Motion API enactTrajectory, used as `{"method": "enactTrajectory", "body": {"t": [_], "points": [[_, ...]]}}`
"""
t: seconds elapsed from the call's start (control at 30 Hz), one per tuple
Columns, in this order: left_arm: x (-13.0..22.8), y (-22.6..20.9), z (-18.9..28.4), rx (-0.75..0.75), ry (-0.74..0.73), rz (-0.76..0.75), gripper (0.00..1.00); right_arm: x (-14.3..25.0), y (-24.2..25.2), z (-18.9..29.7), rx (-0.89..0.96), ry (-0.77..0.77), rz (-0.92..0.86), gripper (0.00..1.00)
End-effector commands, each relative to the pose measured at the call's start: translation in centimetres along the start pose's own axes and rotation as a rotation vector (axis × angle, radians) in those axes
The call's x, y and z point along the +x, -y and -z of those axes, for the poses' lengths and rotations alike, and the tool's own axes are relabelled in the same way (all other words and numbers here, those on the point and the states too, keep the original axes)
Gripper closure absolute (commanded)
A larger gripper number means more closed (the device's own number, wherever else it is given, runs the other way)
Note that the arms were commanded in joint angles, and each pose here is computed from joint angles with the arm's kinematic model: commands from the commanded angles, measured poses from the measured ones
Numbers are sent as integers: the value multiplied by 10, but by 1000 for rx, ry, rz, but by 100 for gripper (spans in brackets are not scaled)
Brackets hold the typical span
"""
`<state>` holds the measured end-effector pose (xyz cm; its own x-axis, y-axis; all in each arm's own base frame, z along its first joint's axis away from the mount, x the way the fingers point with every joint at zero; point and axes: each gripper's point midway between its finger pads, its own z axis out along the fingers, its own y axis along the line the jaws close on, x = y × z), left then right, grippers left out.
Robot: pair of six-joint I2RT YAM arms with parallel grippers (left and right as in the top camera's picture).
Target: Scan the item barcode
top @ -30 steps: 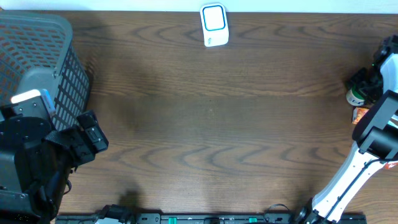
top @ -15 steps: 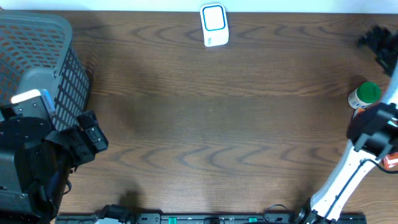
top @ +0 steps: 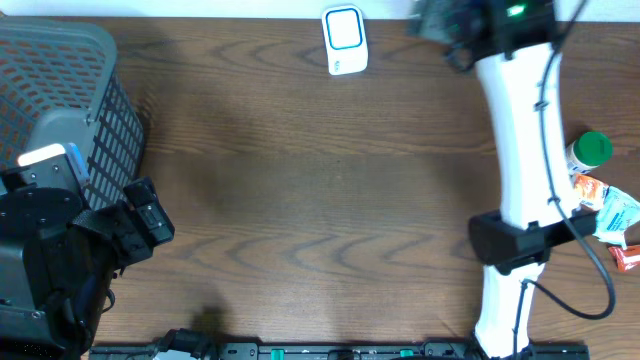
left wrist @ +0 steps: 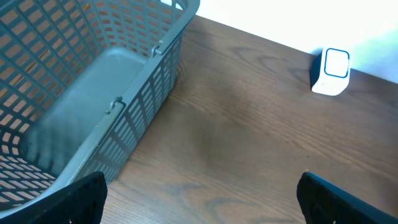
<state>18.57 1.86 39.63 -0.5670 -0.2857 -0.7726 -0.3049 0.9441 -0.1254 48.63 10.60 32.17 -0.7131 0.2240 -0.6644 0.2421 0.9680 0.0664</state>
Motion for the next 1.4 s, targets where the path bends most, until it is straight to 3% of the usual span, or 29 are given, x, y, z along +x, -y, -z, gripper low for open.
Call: {"method": "enactTrajectory", "body": {"t": [0.0, 0.07, 0.23, 0.6, 0.93, 1.37], "points": [[1, -3, -3, -24, -6, 8, 2, 19, -42, 18, -30, 20, 92, 1], [1, -3, -3, -24, -6, 8, 2, 35, -71, 28, -92, 5, 138, 1], [1, -3, -3, -24, -6, 8, 2, 47, -93, 48, -17, 90, 480, 1], [1, -3, -3, -24, -6, 8, 2, 81, -134, 76, -68, 113, 678, 1], [1, -3, -3, -24, -6, 8, 2, 60, -148, 103, -98, 247, 618, 1], [1, -3, -3, -24, -5, 8, 2, -14, -109, 188, -196, 490, 383, 1]]}}
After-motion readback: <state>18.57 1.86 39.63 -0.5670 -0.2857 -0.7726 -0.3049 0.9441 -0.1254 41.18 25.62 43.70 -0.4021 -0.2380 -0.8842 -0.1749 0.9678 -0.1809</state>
